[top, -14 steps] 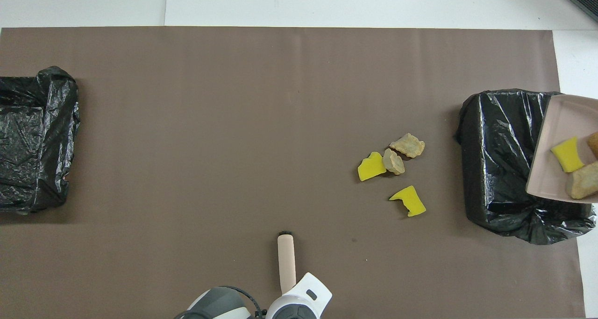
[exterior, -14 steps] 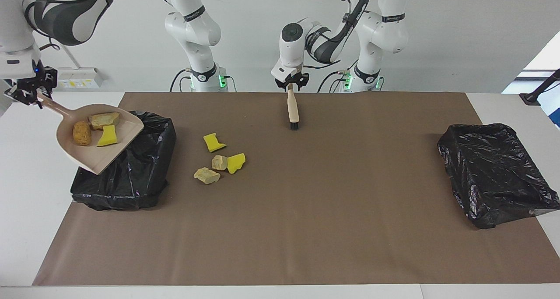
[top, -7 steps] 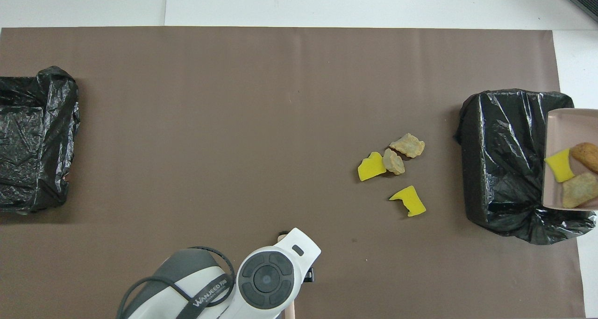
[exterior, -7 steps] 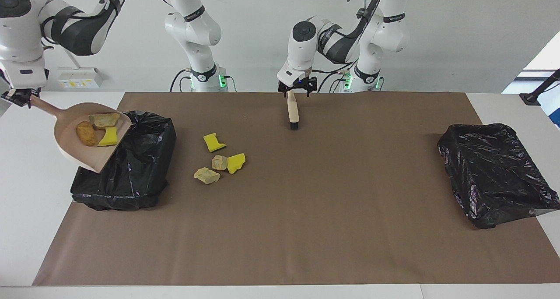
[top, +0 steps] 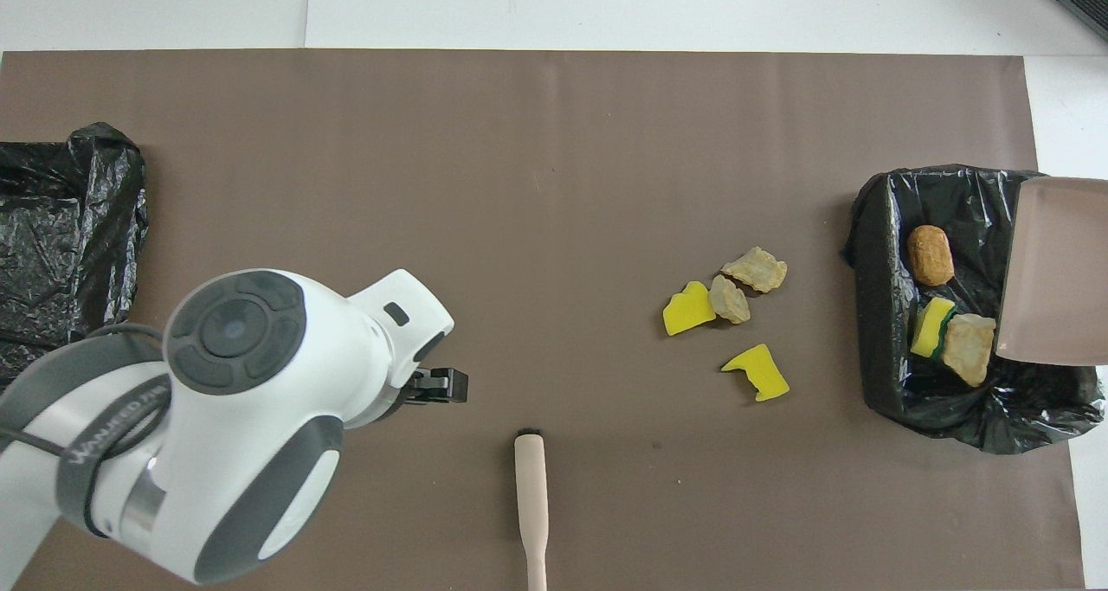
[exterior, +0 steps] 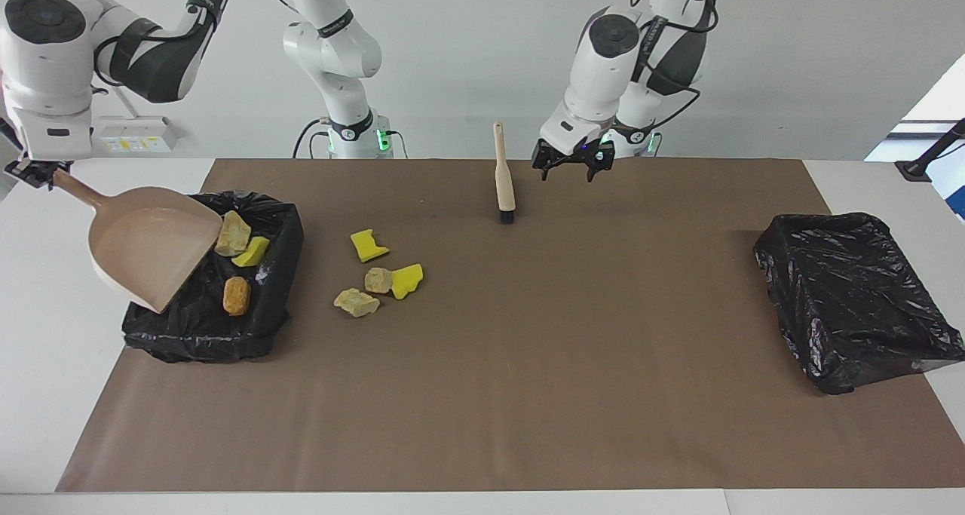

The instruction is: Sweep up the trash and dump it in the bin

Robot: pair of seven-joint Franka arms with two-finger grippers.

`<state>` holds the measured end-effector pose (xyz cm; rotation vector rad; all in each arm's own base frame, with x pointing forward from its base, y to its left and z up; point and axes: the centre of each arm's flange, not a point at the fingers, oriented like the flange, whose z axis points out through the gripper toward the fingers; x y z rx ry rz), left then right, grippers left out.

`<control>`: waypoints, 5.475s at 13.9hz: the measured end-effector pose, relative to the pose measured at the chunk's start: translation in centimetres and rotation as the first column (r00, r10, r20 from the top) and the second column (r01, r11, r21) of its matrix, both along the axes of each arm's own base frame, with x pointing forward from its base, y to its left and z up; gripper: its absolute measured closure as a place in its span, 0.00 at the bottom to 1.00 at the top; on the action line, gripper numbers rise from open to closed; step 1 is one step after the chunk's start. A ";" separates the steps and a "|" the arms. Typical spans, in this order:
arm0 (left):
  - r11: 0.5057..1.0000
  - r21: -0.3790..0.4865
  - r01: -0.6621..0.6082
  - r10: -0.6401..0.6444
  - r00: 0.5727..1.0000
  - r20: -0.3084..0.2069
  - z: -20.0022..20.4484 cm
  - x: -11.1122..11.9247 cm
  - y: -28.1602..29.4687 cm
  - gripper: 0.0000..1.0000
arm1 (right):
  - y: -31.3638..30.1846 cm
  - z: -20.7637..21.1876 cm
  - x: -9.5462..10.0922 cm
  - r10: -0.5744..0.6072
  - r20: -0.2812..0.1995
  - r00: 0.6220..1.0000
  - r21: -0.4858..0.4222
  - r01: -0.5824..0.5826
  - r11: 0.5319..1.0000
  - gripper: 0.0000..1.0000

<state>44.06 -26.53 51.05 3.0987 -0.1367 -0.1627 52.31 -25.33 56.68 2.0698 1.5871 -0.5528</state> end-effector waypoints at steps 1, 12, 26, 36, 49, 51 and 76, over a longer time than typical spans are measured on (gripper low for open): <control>1.000 -0.008 0.002 -0.002 1.000 0.013 1.3 1.3 1.8 0.00 | -0.1 0.1 -0.1 -0.005 -0.002 1.000 -0.001 0.005 1.000 0.67; 0.999 -0.012 0.036 -0.035 0.997 0.069 15.9 5.9 16.2 0.00 | 11.7 4.8 0.8 -0.320 0.141 0.937 0.281 0.273 0.920 0.67; 0.995 -0.007 0.095 -0.095 0.995 0.043 16.6 7.9 17.9 0.00 | 61.0 -14.0 2.6 -0.988 -0.052 0.147 0.562 0.822 0.093 0.67; 0.994 -0.006 0.105 -0.105 0.994 0.029 16.6 7.7 17.9 0.00 | 67.5 -21.2 1.3 -0.985 -0.052 0.166 0.591 0.800 0.103 0.67; 0.996 -0.004 0.094 -0.094 0.995 0.018 16.4 7.6 18.5 0.00 | 60.4 -11.6 -0.3 -0.978 0.022 0.210 0.475 0.858 0.195 0.00; 0.995 -0.004 0.098 -0.097 0.995 0.026 16.5 7.6 18.3 0.00 | 60.1 -8.9 -4.1 -0.974 0.045 0.224 0.433 0.874 0.221 0.00; 0.997 0.015 0.078 -0.079 0.988 0.134 -14.4 10.0 -14.8 0.00 | 66.4 -23.2 -32.8 -0.978 -0.028 0.205 0.390 0.903 0.179 0.57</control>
